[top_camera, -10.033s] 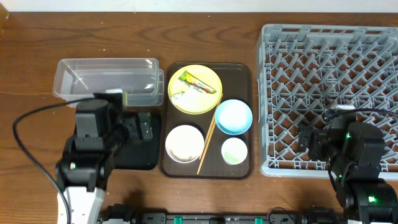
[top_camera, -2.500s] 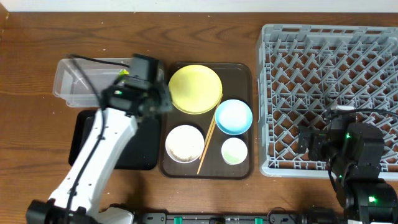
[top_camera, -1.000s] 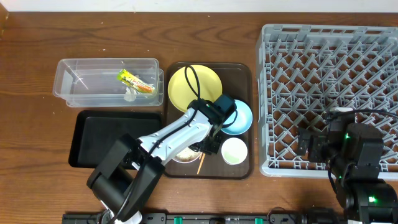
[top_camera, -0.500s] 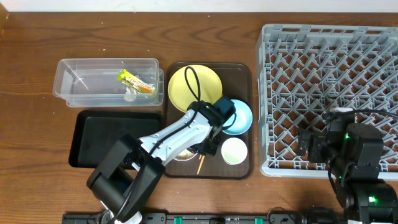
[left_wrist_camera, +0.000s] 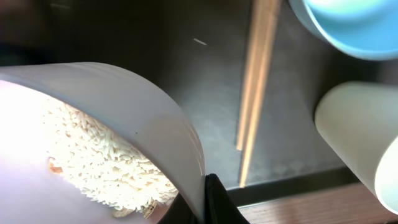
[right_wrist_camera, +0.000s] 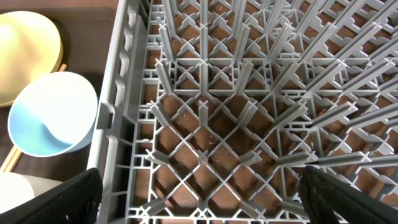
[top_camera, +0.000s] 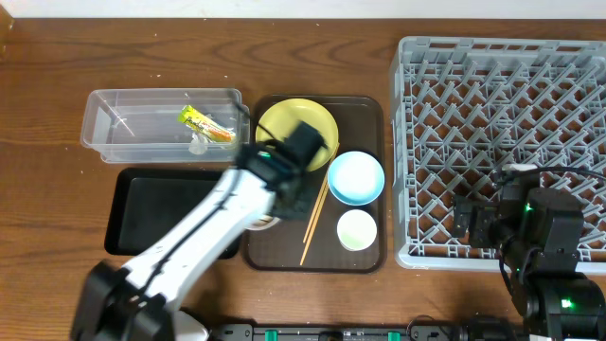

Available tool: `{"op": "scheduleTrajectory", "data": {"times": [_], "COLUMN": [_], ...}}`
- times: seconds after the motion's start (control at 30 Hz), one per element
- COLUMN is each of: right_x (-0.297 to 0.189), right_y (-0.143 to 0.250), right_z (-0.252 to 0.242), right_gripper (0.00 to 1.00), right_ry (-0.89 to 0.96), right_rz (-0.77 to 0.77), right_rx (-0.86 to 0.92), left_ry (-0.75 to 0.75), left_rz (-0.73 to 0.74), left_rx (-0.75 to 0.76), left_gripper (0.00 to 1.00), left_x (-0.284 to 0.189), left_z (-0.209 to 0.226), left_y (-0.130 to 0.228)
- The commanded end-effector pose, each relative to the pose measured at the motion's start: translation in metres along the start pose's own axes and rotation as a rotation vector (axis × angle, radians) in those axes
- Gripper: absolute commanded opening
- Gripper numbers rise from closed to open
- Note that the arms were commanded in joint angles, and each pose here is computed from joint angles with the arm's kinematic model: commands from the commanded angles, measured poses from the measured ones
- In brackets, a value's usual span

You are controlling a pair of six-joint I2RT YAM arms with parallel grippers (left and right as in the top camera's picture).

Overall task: Sort waste into correct bins and load items into the dishwasher rack
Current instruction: 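Tip the white bowl over the black tray to dump the rice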

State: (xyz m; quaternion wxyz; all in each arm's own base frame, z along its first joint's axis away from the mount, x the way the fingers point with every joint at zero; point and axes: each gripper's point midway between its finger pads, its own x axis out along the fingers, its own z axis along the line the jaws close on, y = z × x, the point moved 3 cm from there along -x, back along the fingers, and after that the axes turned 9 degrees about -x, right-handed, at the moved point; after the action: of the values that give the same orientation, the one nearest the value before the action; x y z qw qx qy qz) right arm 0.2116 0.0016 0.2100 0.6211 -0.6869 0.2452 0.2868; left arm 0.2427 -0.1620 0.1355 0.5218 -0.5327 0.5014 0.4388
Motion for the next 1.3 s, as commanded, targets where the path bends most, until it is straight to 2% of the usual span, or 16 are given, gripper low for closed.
{"op": "scheduleTrajectory", "data": {"times": [0.0,0.4,0.73,0.93,1.27], "right_x": [-0.005,-0.005,-0.005,-0.005,-0.005], "right_y": [-0.006,-0.006,-0.006,-0.006,-0.006], "right_z": [0.001,0.001,0.001,0.001,0.001], "right_gripper": [0.99,0.99,0.99,0.99,0.99], "right_ry": [-0.006,-0.006,-0.006,-0.006,-0.006], "right_rz": [-0.021,-0.016,-0.017,-0.017,-0.016], "right_rx": [0.007,0.007,0.007,0.007,0.007], "left_ry": [0.077,0.63,1.086,1.21,1.4], "left_rz": [-0.056,0.014,-0.122,-0.151,-0.128], "left_rx": [-0.036,-0.229,-0.503,-0.679,-0.826], "left_gripper": [0.06,0.06,0.06,0.06,0.06], "left_x": [-0.025,-0.033,-0.041,-0.036,-0.046], "left_z": [0.017,0.078,0.135,0.164,0.173], "left_y": [-0.015,-0.024,-0.025,-0.026,-0.035]}}
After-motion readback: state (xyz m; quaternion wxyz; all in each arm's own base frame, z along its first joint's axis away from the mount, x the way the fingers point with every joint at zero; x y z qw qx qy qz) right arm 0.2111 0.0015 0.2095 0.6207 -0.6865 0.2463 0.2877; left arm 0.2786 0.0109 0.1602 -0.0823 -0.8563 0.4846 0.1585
